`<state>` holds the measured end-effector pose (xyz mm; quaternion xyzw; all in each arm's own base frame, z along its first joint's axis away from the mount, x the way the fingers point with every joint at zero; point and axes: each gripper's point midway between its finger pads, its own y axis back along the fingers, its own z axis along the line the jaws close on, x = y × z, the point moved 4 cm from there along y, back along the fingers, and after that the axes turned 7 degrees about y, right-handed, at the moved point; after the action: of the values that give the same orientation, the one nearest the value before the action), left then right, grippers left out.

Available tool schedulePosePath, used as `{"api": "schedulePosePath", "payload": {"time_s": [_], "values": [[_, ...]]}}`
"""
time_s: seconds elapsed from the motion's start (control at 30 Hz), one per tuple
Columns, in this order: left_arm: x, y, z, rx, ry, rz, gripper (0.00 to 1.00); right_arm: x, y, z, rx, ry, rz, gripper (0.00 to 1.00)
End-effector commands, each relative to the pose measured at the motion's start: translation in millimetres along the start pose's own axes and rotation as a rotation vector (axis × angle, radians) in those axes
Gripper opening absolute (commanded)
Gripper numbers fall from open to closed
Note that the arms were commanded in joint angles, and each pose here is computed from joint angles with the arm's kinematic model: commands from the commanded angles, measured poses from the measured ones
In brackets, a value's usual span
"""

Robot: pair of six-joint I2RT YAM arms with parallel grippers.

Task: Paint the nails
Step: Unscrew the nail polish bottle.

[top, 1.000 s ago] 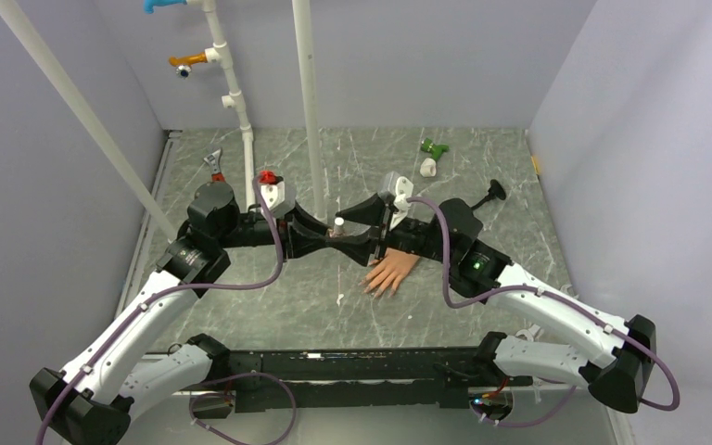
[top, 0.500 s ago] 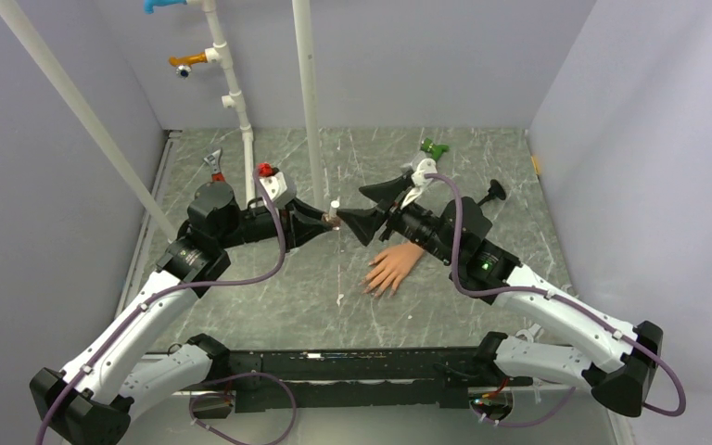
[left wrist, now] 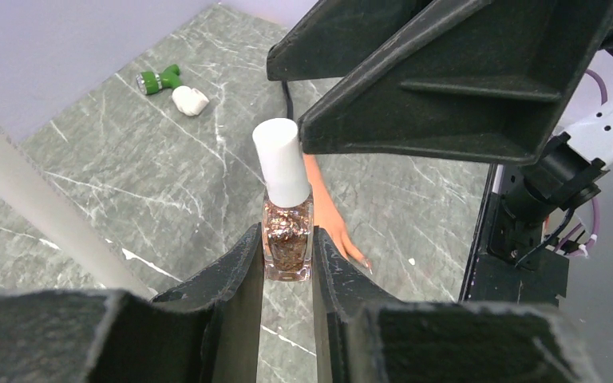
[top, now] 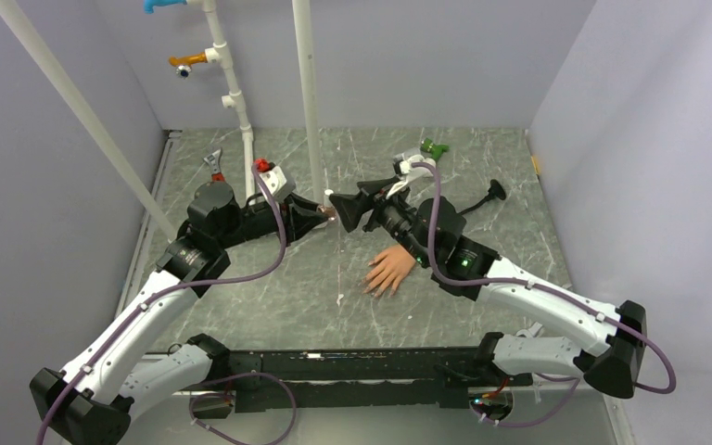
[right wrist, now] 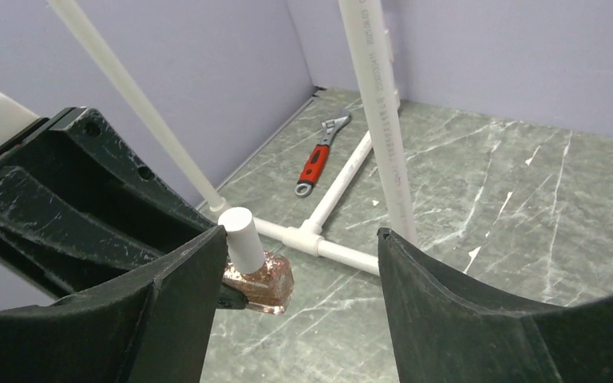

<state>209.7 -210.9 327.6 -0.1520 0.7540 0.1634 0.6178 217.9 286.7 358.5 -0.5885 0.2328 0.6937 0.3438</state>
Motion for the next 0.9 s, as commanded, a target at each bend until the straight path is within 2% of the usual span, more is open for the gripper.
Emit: {"api": "schedulePosePath", "payload": {"time_s": [0.0, 0.4, 0.5, 0.7, 0.87], "values": [[-13, 1, 2, -0.024, -0.011, -0.048, 0.00, -24, -10, 10, 0.012, -0.056, -0.076, 0.71], [-14, 1, 3, -0.039, -0.006, -0.044, 0.00, -24, -13, 23, -0.035, -0.057, -0.082, 0.68], [-15, 1, 4, -0.040, -0.006, -0.042, 0.00, -24, -17, 27, -0.043, -0.056, -0.080, 0.63], [-14, 1, 3, -0.039, -0.009, -0.039, 0.00, -24, -24, 30, -0.036, -0.052, -0.074, 0.46], [-14, 1, 4, -0.045, -0.009, -0.038, 0.00, -20, -27, 32, -0.043, -0.048, -0.065, 0.38]]}}
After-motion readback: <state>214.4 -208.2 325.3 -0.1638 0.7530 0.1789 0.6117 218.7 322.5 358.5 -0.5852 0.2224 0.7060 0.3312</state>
